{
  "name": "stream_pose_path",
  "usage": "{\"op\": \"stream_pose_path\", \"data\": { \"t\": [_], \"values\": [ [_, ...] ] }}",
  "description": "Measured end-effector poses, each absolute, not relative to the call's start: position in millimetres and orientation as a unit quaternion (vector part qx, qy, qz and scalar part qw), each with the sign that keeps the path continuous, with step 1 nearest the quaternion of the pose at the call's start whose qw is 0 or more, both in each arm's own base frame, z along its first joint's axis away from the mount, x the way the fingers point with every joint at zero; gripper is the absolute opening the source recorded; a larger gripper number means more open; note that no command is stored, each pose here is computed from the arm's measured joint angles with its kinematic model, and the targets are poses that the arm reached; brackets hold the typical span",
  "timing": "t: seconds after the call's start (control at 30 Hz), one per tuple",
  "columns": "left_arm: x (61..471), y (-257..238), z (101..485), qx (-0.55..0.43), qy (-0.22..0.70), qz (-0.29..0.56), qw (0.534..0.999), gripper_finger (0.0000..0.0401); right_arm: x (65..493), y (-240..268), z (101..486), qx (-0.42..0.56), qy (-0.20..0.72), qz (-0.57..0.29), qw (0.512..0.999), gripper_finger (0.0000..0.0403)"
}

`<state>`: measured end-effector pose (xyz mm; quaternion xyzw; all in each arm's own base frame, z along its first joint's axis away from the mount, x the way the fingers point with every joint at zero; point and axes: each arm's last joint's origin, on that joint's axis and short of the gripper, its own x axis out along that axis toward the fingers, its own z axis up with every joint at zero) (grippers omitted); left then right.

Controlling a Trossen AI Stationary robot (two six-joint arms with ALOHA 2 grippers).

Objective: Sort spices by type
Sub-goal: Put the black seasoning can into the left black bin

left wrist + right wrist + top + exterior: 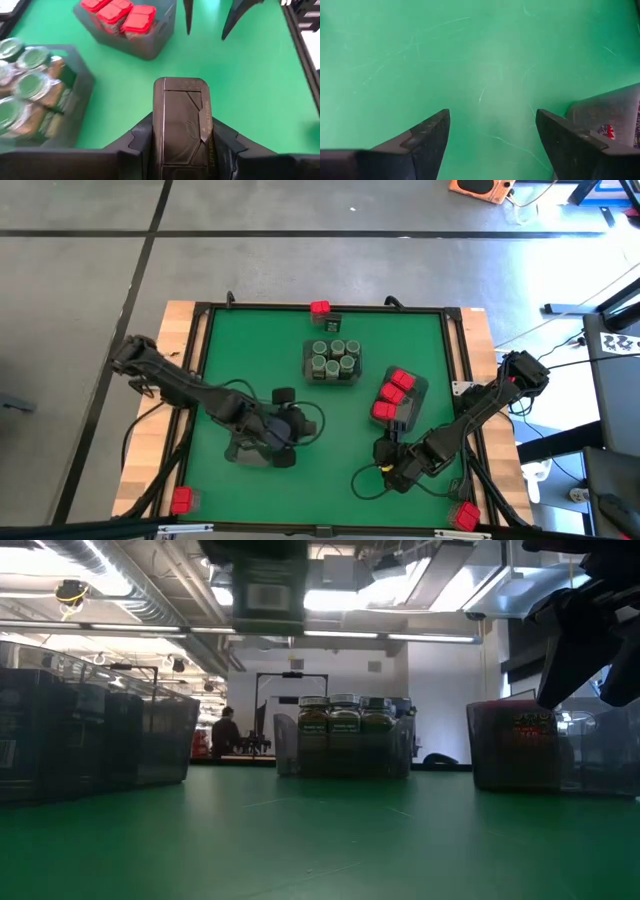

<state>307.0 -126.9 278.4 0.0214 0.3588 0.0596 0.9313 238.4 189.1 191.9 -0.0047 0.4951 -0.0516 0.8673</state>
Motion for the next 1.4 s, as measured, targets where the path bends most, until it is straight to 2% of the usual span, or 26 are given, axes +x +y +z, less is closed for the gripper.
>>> {"op": "stream_pose_path", "data": {
  "t": [0.23, 0.53, 0.8, 1.4],
  "values": [
    [271.4, -119.8, 283.9, 0.025, 0.36, 0.076, 0.93, 0.012, 238.4, 189.0, 191.9, -0.005, 0.495, -0.052, 0.867, 0.0294],
    [229.2, -86.9, 258.6, 0.01, 0.345, 0.12, 0.931, 0.0121, 239.2, 189.2, 192.3, -0.006, 0.488, -0.056, 0.871, 0.0294],
    [210.3, -72.3, 231.3, 0.003, 0.325, 0.125, 0.938, 0.0122, 241.3, 189.9, 193.2, 0.002, 0.48, -0.054, 0.876, 0.0294],
    [194.5, -68.0, 222.5, 0.033, 0.332, 0.111, 0.936, 0.0122, 244.1, 192.2, 194.8, 0.029, 0.464, -0.057, 0.883, 0.0294]
  ]
}}
